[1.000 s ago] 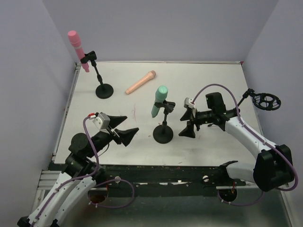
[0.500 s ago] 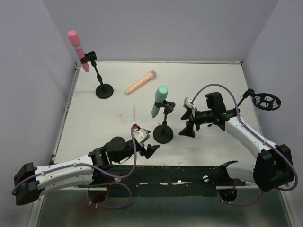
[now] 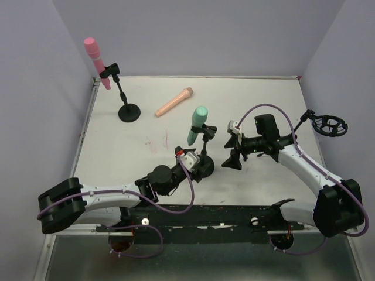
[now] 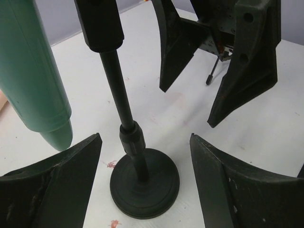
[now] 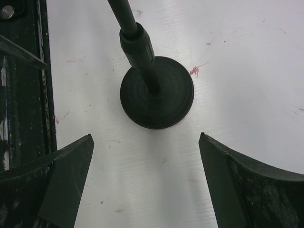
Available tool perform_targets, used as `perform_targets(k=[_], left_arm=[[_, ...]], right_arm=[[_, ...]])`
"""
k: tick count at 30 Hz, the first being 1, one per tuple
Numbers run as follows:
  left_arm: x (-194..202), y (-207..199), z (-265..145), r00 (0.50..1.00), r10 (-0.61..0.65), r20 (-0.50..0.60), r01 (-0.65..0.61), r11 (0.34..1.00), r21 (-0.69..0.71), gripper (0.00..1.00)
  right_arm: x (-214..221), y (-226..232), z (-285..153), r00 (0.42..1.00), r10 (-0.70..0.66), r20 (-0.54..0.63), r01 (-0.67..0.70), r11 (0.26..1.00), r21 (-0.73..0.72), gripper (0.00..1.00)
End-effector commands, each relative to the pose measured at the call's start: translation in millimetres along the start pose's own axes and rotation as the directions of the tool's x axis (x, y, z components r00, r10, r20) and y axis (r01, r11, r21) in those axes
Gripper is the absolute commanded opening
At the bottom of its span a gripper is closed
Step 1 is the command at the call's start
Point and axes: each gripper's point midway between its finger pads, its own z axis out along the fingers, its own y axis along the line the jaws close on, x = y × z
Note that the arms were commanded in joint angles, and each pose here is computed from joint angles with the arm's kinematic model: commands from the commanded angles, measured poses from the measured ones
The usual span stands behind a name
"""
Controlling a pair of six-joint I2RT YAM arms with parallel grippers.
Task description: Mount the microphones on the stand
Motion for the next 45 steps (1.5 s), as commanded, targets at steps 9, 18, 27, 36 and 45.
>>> perform_targets(k=[9, 18, 27, 36, 45], left_arm=[[-23.5, 19.1, 33.8, 0.996, 0.03, 0.083, -0.016, 0.985, -0.17, 0.81], [-21.6, 29.0, 55.2, 0.997, 0.05, 0.057, -0.033, 0.963, -0.267, 0.67], [-23.5, 29.1, 65.5, 0.997, 0.046, 0.062, -0.028, 0.961, -0.277, 0.24], [-57.6, 35.7, 50.5, 0.986, -0.015, 0.168, 0.045, 0.983, -0.176, 0.0], [-89.8, 172.3, -0.3, 0.966, 0.037, 0.255, 0.063, 0.927, -0.371, 0.0]], right_arm=[[-7.3, -6.0, -2.7, 1.0, -0.028, 0.002, 0.028, 1.0, 0.013, 1.0], [-5.9, -5.1, -2.3, 1.0, -0.026, -0.005, 0.026, 1.0, 0.002, 1.0], [-5.9, -4.7, -2.4, 1.0, -0.025, -0.006, 0.025, 1.0, -0.001, 1.0], [-5.4, -5.4, -3.0, 1.0, -0.029, -0.012, 0.029, 1.0, 0.005, 1.0], [-6.5, -2.9, -3.6, 0.999, -0.032, -0.005, 0.032, 0.999, -0.002, 1.0]])
